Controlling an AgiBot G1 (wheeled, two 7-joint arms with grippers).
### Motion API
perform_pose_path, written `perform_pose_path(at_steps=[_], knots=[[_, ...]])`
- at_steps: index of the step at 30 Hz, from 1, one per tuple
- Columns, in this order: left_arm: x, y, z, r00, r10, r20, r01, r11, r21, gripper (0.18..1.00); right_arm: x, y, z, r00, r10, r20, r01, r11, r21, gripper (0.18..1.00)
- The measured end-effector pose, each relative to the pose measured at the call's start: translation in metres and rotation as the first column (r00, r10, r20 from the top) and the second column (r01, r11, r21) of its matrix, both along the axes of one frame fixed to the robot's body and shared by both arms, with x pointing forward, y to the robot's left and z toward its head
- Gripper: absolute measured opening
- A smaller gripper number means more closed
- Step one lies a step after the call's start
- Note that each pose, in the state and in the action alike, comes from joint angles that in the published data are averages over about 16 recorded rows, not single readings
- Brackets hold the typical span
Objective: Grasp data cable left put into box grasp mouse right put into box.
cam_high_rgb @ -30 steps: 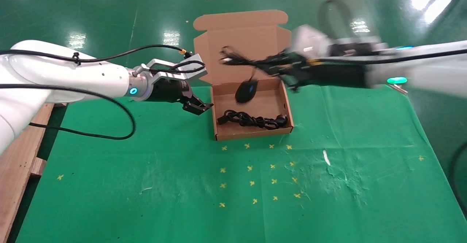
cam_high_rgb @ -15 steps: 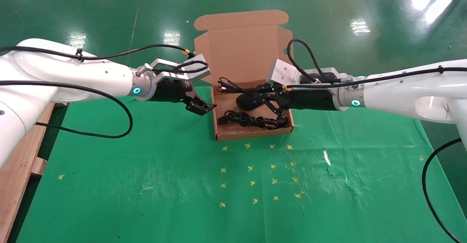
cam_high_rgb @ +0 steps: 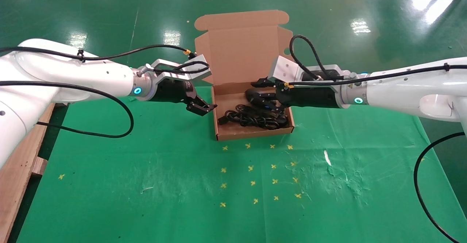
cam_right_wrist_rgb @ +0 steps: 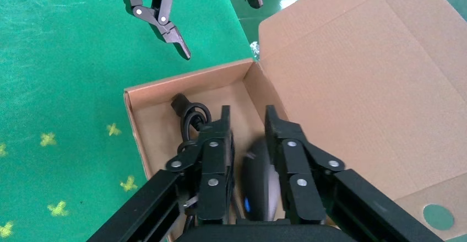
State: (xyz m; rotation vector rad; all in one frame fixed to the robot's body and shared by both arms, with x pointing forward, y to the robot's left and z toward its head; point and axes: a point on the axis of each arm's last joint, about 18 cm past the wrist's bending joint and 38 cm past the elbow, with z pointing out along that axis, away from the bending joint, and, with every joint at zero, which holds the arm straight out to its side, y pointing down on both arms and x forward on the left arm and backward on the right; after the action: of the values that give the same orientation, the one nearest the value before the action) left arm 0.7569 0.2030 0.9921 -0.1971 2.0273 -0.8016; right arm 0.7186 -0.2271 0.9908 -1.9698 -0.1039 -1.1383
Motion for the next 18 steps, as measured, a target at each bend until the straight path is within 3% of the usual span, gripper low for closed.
perform_pose_path(at_steps=[6, 18], knots=[[0.000, 0.000, 0.000, 1.000, 0.000, 0.001, 0.000, 1.000, 0.001, 1.001, -0.006, -0.005, 0.001, 1.000, 0.015, -0.004, -0.015, 0.999, 0.037, 0.367], [0.000, 0.000, 0.000, 1.000, 0.000, 0.001, 0.000, 1.000, 0.001, 1.001, -0.035, -0.024, 0.001, 0.996, 0.084, -0.023, -0.079, 0.981, 0.176, 0.635]])
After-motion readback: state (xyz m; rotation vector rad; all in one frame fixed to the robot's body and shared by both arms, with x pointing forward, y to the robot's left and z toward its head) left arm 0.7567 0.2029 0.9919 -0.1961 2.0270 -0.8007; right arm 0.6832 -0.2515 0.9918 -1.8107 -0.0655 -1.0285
